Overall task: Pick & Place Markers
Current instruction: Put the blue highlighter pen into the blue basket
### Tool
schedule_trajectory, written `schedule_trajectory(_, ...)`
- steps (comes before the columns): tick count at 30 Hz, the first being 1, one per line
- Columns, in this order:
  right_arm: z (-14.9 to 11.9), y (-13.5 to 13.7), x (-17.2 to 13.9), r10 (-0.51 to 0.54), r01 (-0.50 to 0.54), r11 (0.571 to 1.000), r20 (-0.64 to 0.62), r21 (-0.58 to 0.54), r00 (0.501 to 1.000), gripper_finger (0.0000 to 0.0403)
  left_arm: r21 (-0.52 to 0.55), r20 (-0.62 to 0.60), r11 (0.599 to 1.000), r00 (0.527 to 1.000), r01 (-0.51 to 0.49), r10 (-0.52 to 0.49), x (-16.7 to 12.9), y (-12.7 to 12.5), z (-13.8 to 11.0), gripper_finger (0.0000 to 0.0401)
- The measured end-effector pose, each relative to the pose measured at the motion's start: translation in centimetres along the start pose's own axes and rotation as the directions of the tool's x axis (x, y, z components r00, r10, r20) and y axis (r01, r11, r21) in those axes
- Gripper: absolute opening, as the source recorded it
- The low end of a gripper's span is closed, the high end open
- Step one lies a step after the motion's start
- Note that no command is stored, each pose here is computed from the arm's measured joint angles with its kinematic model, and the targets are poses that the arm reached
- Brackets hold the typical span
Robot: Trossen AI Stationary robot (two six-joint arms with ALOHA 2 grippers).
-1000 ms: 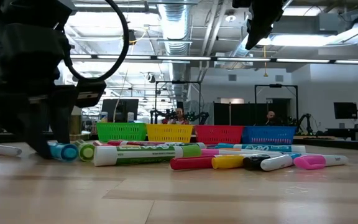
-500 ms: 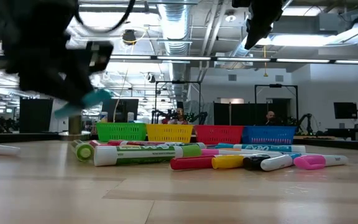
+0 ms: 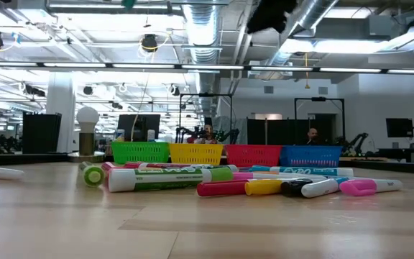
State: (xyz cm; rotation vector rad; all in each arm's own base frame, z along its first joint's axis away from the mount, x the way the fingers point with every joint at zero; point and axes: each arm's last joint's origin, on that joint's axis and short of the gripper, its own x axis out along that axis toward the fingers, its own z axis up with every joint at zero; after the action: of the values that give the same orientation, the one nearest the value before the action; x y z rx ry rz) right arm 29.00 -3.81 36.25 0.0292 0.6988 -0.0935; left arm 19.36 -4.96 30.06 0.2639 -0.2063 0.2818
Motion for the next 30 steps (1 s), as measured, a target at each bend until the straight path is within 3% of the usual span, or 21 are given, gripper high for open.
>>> schedule_trajectory(3, 1.3, 0.1, 0.2, 0.001, 0.0, 1.0, 0.127, -0.001, 0.992, 0.0102, -0.124, 0.107, 0.992, 0.993, -0.036, 0.05, 0.3, 1.0, 0.9, 0.0073)
schedule_trajectory(8, 3.3, 0.4, 1.2, 0.011, -0.03, 0.998, 0.311, 0.056, 0.95, 0.0102, -0.278, 0.236, 0.96, 0.971, 0.025, 0.043, 1.6, 1.3, 0.7, 0.0075)
schedule_trajectory(11, 3.6, 0.9, 2.3, 0.059, -0.085, 0.995, 0.346, 0.061, 0.937, 0.0102, -0.352, 0.278, 0.934, 0.96, 0.061, 0.042, 2.7, 1.0, 0.4, 0.0075)
schedule_trajectory(15, 4.2, 2.0, 3.8, 0.17, -0.187, 0.982, 0.389, 0.006, 0.906, 0.0102, -0.366, 0.302, 0.924, 0.953, 0.115, 0.001, 4.4, 0.3, 0.5, 0.0076)
schedule_trajectory(20, 4.2, 3.5, 5.8, 0.213, -0.22, 0.975, 0.386, -0.027, 0.897, 0.0111, -0.351, 0.32, 0.922, 0.946, 0.163, -0.045, 6.3, -0.7, 1.0, 0.0076)
schedule_trajectory(30, 4.5, 5.4, 6.0, 0.262, -0.257, 0.964, 0.423, -0.07, 0.867, 0.0206, -0.346, 0.339, 0.92, 0.939, 0.184, -0.06, 7.1, -1.1, 1.3, 0.0076)
